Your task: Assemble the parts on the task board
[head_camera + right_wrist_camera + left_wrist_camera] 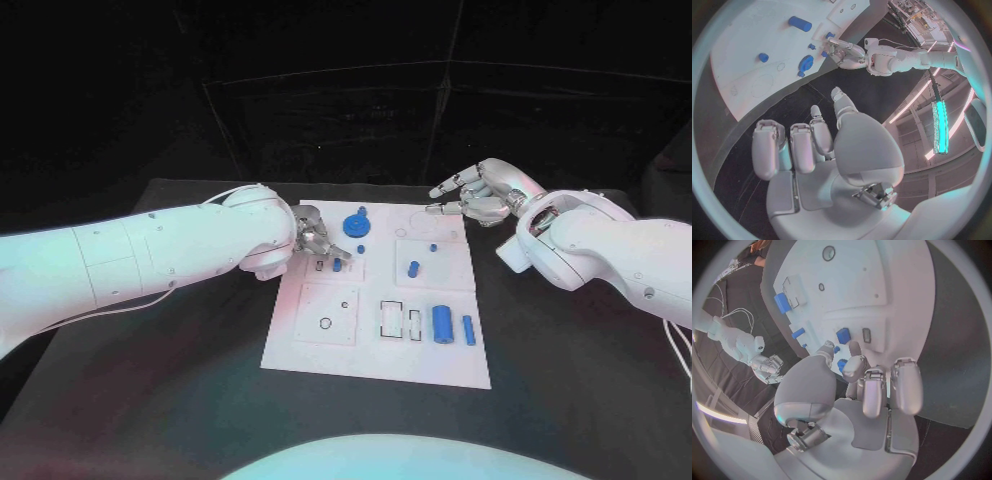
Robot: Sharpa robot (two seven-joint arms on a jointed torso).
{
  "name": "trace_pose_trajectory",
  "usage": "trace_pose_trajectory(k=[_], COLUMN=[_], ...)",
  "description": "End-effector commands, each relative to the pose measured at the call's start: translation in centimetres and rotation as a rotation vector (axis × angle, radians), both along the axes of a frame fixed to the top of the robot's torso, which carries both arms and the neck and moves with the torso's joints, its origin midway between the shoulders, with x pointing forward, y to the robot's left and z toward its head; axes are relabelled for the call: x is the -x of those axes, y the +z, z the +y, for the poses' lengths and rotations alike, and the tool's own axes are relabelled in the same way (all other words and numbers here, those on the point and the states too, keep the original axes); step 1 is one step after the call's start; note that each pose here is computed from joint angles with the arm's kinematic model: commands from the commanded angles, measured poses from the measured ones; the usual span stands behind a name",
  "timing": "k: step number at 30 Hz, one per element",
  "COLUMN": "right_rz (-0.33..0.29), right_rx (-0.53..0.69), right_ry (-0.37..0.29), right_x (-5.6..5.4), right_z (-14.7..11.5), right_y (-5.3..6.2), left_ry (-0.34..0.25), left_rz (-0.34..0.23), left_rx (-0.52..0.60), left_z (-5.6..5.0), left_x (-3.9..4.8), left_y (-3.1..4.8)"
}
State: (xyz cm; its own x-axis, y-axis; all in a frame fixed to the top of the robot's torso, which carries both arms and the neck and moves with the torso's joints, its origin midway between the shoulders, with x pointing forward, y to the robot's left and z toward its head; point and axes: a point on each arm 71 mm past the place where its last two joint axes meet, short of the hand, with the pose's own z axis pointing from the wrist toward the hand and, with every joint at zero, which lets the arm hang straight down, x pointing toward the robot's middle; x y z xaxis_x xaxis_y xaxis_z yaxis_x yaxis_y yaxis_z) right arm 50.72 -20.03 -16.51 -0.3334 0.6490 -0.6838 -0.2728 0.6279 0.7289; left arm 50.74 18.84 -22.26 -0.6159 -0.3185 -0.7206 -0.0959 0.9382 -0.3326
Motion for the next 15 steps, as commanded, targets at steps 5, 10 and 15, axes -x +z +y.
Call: trace_pose_trajectory(k=[5,10,15], right_rz=[-0.001,-0.001,0.000], right_rx=[0.001,0.002,0.003], right_ry=[-0.005,-0.006,-0.005], right_x=[-0.3,-0.4,-0.4], right_z=[-0.3,-0.3,-0.2], right_y=[0.1,0.0,0.0], left_ry=[-0.016,-0.014,0.005], left_rz=[-0.002,0.003,0.024], left_rx=[0.015,0.002,-0.029], left_z=[0.5,1.3,2.0], left_x=[-1.14,-2.71,-4.64], left_y=[3.26,4.91,5.54])
